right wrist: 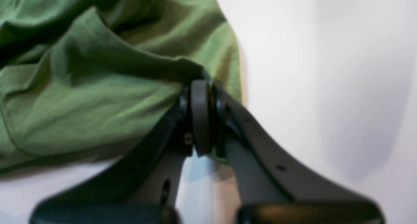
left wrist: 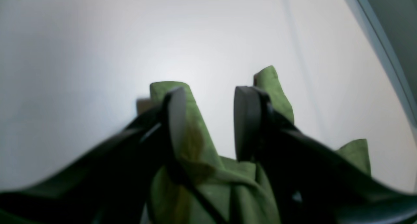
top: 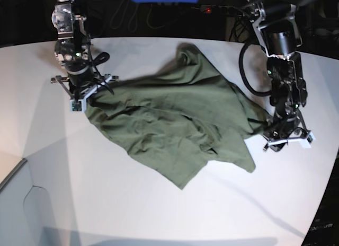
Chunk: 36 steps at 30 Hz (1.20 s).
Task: Layout the t-shirt on the table in an organized manner, then fold the t-shirt properly
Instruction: 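Adjust the left gripper's grip on the shirt fabric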
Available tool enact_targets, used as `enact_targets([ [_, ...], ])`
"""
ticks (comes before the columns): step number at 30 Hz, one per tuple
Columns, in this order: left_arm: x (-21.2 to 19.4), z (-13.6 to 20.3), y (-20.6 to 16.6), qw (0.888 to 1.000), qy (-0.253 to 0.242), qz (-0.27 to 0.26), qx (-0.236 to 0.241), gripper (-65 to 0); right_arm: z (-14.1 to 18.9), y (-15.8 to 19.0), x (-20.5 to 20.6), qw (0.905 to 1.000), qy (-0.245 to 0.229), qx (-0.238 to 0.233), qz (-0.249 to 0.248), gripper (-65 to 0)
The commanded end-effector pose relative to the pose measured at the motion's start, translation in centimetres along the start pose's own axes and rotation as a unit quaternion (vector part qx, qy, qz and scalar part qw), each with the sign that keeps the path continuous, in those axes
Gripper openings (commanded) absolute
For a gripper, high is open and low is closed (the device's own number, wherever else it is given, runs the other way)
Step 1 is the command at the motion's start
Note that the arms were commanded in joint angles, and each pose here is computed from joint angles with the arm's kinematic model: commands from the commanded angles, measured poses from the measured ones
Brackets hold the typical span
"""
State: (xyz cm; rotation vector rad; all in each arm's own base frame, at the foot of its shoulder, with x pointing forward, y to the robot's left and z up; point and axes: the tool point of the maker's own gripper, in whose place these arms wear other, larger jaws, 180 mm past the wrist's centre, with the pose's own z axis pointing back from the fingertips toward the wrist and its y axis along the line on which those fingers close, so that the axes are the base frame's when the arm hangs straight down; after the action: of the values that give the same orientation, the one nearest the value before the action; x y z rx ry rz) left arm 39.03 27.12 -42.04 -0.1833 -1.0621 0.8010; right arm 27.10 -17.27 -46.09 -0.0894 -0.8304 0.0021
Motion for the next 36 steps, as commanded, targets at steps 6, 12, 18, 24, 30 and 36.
enact_targets([
  [6, 1.2, 0.4, 0.4, 1.000, -0.019, -0.002, 0.000, -40.9, 0.0, -0.2, 1.3, 0.9998, -0.022, -0.002, 0.002, -65.0],
  [12, 1.2, 0.2, 0.5, 1.000, -0.019, -0.002, 0.001, -40.9, 0.0, -0.2, 1.3, 0.9998, -0.022, -0.002, 0.002, -65.0],
  [18, 1.3, 0.2, 0.3, 1.000, -0.020, -0.001, 0.000, -40.9, 0.0, -0.2, 1.3, 0.9998, -0.022, -0.002, 0.002, -65.0],
  [24, 1.1, 0.2, 0.4, 1.000, -0.017, -0.001, 0.001, -40.9, 0.0, -0.2, 1.3, 0.9998, -0.021, -0.002, 0.003, -65.0],
  [30, 0.5, 0.5, 1.1, 1.000, -0.012, -0.003, 0.007, -40.9, 0.0, -0.2, 1.3, 0.9998, -0.021, -0.002, 0.003, -65.0],
  [36, 0.5, 0.4, 0.9, 1.000, -0.012, -0.002, 0.006, -40.9, 0.0, -0.1, 1.3, 0.9998, -0.021, -0.001, 0.002, -65.0],
])
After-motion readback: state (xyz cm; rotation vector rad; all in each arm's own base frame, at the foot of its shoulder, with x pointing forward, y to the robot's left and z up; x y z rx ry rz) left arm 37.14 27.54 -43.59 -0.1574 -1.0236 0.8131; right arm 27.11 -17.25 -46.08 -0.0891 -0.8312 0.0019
